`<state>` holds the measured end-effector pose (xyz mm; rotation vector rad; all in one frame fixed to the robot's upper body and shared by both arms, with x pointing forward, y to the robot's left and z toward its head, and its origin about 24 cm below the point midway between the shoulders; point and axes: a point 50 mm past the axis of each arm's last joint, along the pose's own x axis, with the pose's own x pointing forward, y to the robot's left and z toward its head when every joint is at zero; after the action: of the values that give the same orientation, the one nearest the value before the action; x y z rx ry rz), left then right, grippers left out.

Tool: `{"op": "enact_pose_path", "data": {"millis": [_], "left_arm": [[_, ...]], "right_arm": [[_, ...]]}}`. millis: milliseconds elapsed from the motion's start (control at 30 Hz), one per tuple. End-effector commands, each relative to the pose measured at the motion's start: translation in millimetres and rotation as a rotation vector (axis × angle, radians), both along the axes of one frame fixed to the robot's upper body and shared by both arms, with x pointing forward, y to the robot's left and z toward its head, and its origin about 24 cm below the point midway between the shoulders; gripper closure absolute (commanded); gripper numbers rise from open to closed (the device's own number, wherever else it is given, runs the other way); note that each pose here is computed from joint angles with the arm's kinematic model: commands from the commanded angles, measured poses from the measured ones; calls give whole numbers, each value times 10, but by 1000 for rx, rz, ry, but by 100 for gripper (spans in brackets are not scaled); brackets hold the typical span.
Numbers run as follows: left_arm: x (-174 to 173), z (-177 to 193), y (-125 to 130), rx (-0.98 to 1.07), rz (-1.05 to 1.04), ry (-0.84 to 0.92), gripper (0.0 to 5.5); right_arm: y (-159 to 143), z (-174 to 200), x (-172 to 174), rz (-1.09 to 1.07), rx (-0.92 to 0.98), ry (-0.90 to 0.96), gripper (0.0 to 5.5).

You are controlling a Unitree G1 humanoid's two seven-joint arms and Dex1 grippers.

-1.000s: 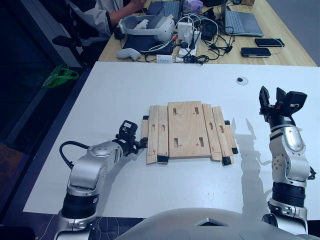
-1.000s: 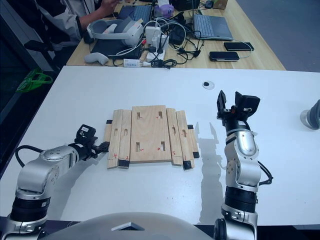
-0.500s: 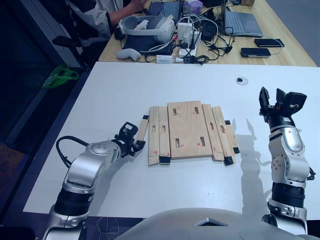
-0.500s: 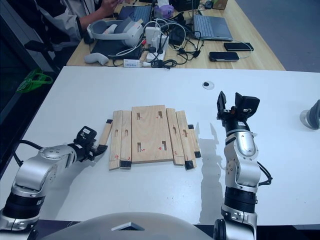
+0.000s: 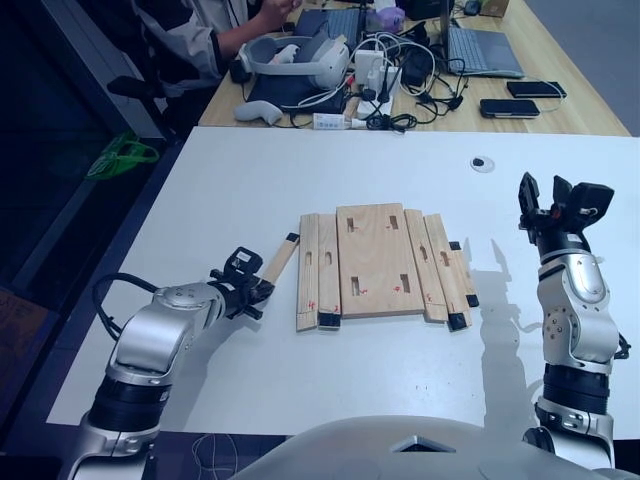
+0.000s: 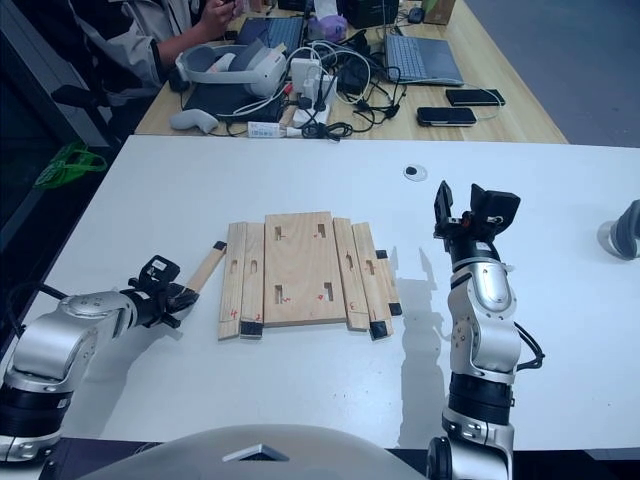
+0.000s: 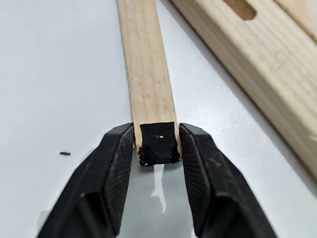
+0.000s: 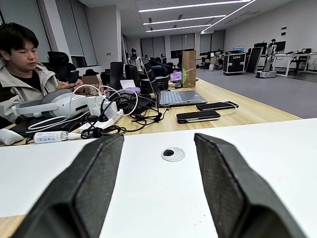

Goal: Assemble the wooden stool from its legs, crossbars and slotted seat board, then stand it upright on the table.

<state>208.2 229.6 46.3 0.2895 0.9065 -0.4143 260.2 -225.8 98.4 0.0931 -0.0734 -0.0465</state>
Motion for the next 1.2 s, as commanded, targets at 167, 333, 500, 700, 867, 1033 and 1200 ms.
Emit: {"op": "enact_pose_path", "data": {"millis": [167, 333, 500, 700, 867, 1033, 1200], "left_arm": [[-29, -179, 122, 54, 51, 31, 419], [252, 42, 256, 72, 189, -183, 419], [624, 559, 122, -37, 226, -436, 419], [771, 1143, -477, -290, -57, -366, 419], [790, 1459, -792, -368, -265, -280, 419], [778, 1586, -1004, -401, -387, -213, 419], [788, 1563, -1159, -433, -408, -160, 419]], "right_arm": [[17, 26, 43, 5, -4, -8, 284], [-18, 37, 44, -3, -9, -9, 284], [-81, 218, 140, 2, -89, -63, 284], [293, 844, 320, 417, -1009, -399, 284], [640, 850, 385, 774, -1496, -583, 284], [813, 810, 449, 906, -1648, -664, 284], [1001, 934, 505, 809, -1634, -792, 284]]}}
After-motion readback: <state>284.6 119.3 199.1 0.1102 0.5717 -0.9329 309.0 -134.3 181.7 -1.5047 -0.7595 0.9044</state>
